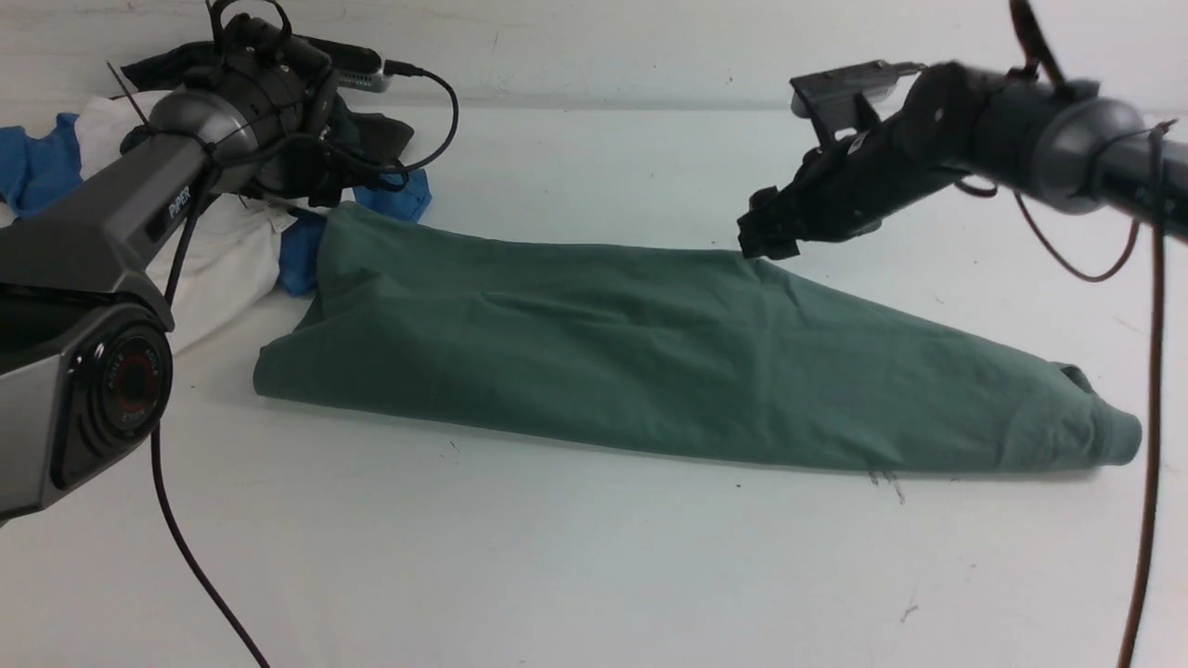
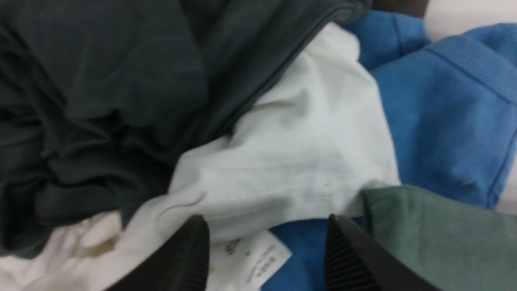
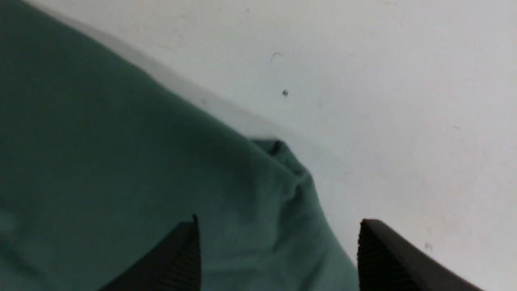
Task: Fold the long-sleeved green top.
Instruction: Use both arms to drag the lower edge of the fabric forward and fold it over the upper edge, then use the right arm to clamp the right edge of the fabric
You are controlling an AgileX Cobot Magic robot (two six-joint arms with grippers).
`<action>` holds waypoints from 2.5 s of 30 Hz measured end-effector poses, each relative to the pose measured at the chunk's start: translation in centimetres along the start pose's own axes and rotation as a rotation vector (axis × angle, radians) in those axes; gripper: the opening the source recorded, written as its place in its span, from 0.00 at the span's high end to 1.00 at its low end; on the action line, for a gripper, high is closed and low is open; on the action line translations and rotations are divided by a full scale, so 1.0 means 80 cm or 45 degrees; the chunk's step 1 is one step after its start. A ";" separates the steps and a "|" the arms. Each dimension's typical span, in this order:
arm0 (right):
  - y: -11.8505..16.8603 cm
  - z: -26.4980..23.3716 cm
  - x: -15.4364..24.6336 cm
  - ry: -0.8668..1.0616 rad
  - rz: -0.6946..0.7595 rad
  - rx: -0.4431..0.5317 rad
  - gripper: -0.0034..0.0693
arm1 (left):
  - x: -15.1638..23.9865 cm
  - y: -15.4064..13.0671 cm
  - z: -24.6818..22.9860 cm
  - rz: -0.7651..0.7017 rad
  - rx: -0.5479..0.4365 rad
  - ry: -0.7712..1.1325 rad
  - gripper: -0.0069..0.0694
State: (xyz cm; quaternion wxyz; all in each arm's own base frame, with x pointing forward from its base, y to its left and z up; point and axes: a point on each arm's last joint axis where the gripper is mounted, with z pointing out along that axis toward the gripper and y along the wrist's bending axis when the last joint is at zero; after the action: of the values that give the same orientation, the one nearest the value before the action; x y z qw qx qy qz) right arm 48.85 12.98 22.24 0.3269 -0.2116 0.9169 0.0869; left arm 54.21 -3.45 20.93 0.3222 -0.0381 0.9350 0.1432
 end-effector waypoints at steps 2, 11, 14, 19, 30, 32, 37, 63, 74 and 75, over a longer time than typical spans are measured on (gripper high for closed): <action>0.003 -0.040 -0.008 0.052 -0.008 0.020 0.25 | -0.005 0.007 -0.018 -0.003 -0.017 0.020 0.40; -0.016 -0.178 0.001 0.281 0.029 0.232 0.78 | -0.007 0.002 -0.115 0.110 0.253 0.243 0.90; -0.037 -0.194 0.026 0.324 0.130 0.260 0.92 | 0.000 -0.006 -0.114 0.128 0.333 0.281 0.92; -0.096 -0.203 0.102 0.499 0.381 0.290 0.96 | 0.038 -0.023 -0.090 0.157 0.444 0.464 0.92; -0.148 -0.122 0.155 0.576 0.610 0.126 0.60 | 0.114 -0.035 -0.041 0.210 0.406 0.736 0.92; -0.153 -0.105 0.163 0.591 0.608 0.131 0.52 | 0.119 -0.035 -0.037 0.215 0.397 0.752 0.92; -0.164 -0.074 0.174 0.573 0.597 0.168 0.41 | 0.119 -0.035 -0.035 0.220 0.390 0.755 0.92; -0.174 -0.100 0.144 0.562 0.540 0.238 0.93 | 0.120 -0.034 -0.033 0.236 0.372 0.754 0.92; -0.182 -0.077 0.164 0.662 0.640 0.310 0.86 | 0.119 -0.035 -0.036 0.230 0.384 0.756 0.92; -0.183 -0.078 0.163 0.660 0.628 0.322 0.81 | 0.117 -0.034 -0.039 0.228 0.383 0.749 0.92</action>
State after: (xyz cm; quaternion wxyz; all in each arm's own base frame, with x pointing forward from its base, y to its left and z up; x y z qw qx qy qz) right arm 42.82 -6.32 18.45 0.0767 0.0425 0.9961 -0.0074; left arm 45.42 -6.75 16.82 0.0267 0.0525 0.9982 0.0146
